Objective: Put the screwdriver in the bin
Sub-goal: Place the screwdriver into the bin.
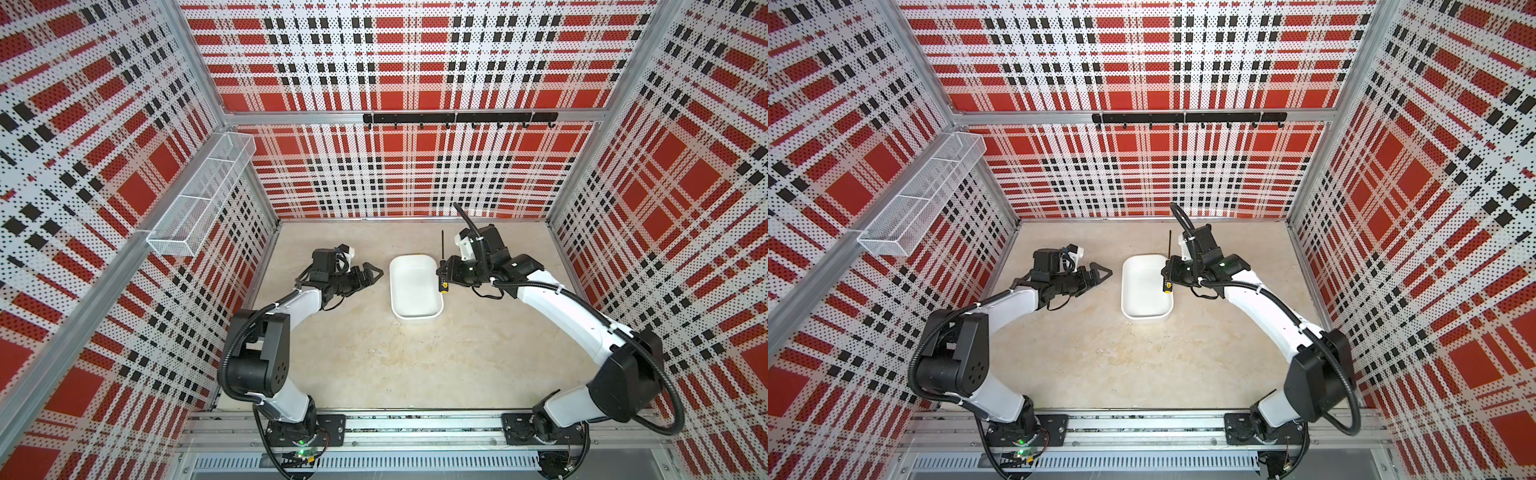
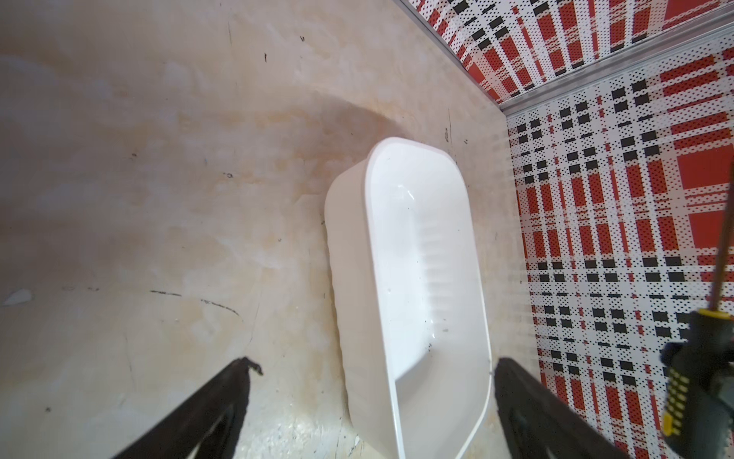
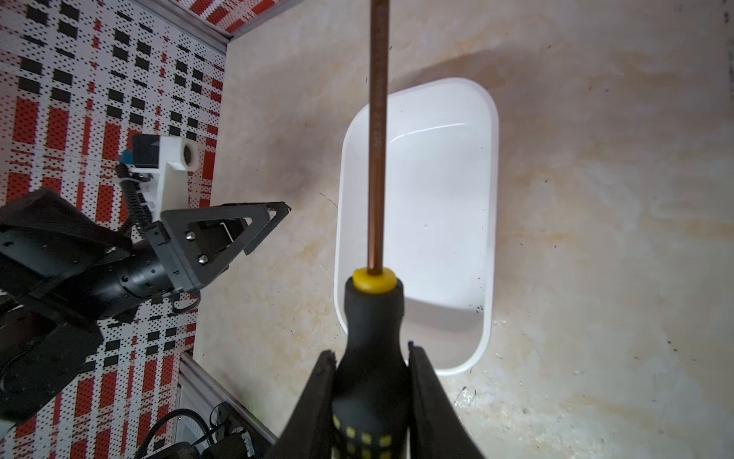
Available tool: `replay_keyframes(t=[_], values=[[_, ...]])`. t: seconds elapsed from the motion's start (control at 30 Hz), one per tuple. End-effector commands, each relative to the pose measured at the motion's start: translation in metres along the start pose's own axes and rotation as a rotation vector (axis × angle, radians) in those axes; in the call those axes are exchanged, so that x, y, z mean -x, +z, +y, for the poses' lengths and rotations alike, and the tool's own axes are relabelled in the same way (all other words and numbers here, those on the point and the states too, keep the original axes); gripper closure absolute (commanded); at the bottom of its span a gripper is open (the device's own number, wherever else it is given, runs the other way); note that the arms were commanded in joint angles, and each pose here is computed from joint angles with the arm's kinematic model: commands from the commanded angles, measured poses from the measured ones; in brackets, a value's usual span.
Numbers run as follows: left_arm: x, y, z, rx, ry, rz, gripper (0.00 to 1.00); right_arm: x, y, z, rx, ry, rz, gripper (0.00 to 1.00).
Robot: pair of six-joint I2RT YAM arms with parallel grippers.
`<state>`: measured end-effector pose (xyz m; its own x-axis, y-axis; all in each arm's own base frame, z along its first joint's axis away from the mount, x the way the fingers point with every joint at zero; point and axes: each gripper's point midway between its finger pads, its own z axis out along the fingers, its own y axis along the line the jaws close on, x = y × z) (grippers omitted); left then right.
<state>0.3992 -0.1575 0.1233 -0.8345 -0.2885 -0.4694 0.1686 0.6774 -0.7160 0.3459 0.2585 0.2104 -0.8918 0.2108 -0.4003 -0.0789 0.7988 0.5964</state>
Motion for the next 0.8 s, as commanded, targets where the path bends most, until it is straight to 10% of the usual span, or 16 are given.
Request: replay_keyframes(t=[0.0, 0.77], values=[[0.0, 0.003, -0.006, -0.031, 0.015, 0.004, 0.02, -0.005, 0.023, 0.01, -0.011, 0.004, 0.029, 1.0], [0.0, 0.005, 0.0, -0.023, 0.013, 0.008, 0.02, -0.035, 0.12, -0.026, -0.258, 0.023, 0.201, 1.0]])
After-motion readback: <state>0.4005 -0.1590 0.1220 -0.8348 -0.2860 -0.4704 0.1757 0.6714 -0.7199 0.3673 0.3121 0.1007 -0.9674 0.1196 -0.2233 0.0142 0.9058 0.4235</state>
